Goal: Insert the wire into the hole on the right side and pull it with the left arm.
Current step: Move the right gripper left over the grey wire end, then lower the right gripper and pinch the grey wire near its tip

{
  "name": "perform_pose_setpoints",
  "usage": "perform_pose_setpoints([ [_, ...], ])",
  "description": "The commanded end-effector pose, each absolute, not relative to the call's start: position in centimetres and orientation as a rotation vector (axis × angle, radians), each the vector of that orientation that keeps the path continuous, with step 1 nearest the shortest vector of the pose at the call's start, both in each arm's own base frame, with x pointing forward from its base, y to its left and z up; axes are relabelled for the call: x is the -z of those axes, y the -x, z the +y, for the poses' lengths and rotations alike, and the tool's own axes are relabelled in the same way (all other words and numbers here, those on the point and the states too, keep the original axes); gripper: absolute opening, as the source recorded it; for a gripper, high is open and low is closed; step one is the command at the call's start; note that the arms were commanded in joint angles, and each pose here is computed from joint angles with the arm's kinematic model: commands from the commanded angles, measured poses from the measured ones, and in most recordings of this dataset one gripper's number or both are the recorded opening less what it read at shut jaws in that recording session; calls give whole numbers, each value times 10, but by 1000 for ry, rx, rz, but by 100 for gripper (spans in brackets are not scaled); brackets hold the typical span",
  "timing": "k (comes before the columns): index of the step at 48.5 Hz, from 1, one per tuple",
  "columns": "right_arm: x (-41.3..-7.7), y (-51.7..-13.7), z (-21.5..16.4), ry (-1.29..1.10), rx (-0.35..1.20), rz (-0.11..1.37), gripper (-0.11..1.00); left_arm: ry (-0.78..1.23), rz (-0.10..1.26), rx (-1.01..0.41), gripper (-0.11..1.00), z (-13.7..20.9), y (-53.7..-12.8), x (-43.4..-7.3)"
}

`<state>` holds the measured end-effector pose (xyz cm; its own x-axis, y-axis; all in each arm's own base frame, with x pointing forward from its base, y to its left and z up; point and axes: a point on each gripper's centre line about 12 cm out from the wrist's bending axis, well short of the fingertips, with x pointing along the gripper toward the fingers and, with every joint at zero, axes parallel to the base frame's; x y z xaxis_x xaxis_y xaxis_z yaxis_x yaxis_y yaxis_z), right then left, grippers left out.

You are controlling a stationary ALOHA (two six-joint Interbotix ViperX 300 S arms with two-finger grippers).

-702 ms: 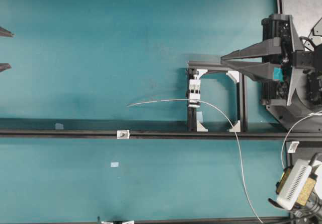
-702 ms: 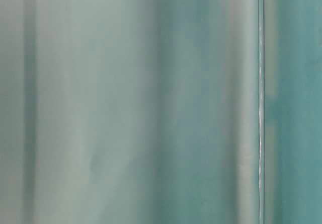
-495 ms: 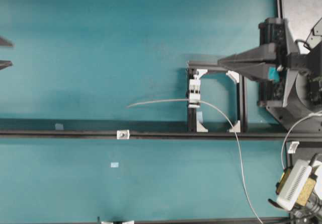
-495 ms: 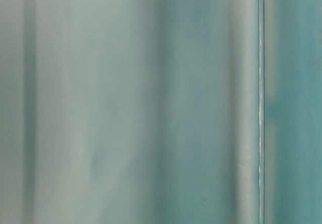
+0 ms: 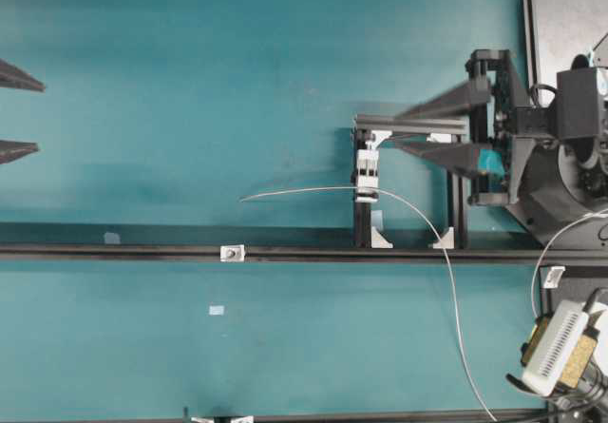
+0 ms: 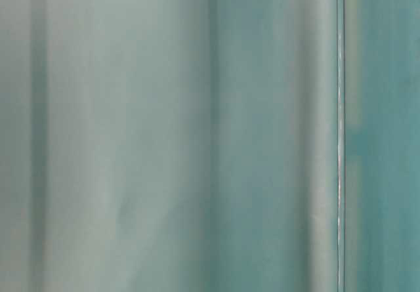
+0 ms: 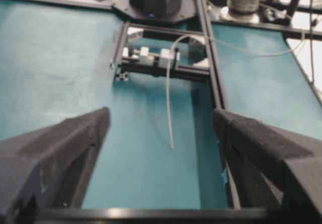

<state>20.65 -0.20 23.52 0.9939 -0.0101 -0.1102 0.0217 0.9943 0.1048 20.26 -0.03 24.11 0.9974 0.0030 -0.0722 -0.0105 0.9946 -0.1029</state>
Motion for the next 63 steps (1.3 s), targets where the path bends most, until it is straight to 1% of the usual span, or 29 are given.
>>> perform_pose_setpoints([
  [1,-242,-211,-2,-108,16,85,71,102,70,-12,82,1,-207,-242],
  [2,-242,-212,-2,-109,15,87,75,102,76,-12,84,1,-208,-241],
  [4,-242,-213,-2,-109,17,91,78,102,81,-12,84,1,-209,-240],
  [15,-232,-223,-3,-111,20,148,77,100,122,-14,84,1,-214,-231],
  [29,-214,-246,-3,-116,26,255,77,79,198,-16,84,1,-225,-213],
  [47,-189,-269,0,-147,30,392,77,78,322,-23,84,1,-248,-189],
  [56,-181,-279,7,-144,9,429,77,77,369,-31,84,3,-261,-180],
  [63,-175,-287,10,-138,2,456,77,76,427,-36,84,3,-270,-165],
])
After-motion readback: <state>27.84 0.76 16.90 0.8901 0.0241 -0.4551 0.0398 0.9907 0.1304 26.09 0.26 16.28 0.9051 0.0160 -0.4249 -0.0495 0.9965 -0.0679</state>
